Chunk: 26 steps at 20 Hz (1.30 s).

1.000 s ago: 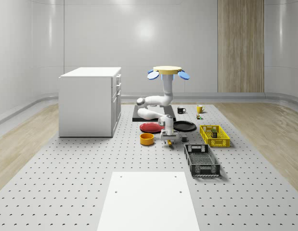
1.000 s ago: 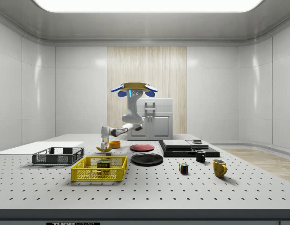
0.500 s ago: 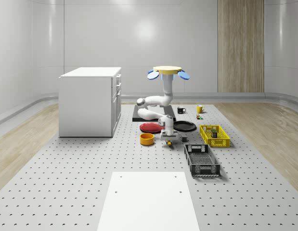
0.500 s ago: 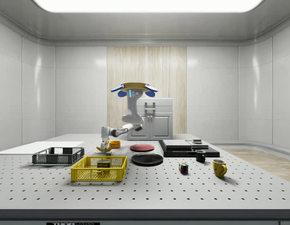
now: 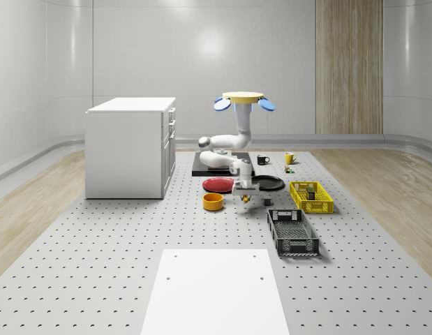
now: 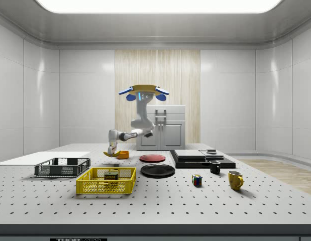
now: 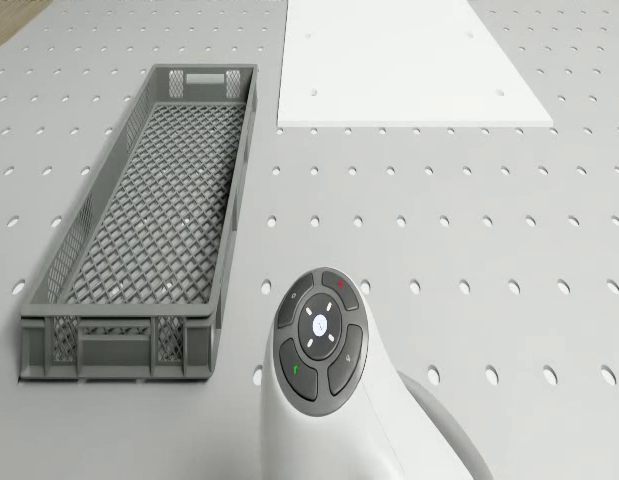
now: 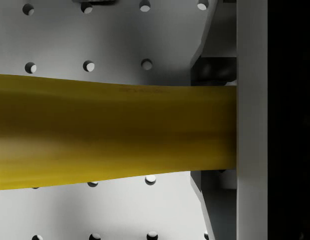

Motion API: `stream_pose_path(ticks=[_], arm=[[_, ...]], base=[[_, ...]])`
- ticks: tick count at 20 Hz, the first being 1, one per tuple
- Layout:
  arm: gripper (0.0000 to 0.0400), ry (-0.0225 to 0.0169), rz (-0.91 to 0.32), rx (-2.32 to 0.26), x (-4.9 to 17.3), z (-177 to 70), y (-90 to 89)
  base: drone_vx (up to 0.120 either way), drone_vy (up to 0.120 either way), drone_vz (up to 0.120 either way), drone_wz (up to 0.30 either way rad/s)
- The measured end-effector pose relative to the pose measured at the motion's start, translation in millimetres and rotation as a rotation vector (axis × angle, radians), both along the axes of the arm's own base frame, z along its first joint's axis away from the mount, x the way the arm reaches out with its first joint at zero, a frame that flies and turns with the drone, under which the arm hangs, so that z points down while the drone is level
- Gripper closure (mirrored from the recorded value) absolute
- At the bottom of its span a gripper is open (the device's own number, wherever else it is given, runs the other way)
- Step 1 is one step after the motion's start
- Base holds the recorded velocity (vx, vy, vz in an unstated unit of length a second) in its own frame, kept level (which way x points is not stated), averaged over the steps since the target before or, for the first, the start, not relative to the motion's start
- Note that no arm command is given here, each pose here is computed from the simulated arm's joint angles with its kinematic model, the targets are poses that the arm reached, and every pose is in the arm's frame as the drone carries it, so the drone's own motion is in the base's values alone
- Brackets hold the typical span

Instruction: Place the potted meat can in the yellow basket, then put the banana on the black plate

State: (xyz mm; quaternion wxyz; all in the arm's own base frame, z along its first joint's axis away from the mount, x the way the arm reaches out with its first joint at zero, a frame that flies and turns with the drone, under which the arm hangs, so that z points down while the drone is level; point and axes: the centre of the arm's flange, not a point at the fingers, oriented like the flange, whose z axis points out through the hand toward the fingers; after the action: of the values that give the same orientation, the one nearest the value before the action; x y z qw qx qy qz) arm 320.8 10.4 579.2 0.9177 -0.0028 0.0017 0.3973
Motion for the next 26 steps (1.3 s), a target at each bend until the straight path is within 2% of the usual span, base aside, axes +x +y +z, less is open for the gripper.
stream_pose_path(ticks=[3,26], arm=[[0.02,0.0,0.001,0.0,0.0,-3.0,0.0],[0.02,0.0001,0.002,0.0,0.0,-6.2,-0.2]], base=[[-0.12,0.12,0.093,0.0],[-0.12,0.12,0.0,0.0]])
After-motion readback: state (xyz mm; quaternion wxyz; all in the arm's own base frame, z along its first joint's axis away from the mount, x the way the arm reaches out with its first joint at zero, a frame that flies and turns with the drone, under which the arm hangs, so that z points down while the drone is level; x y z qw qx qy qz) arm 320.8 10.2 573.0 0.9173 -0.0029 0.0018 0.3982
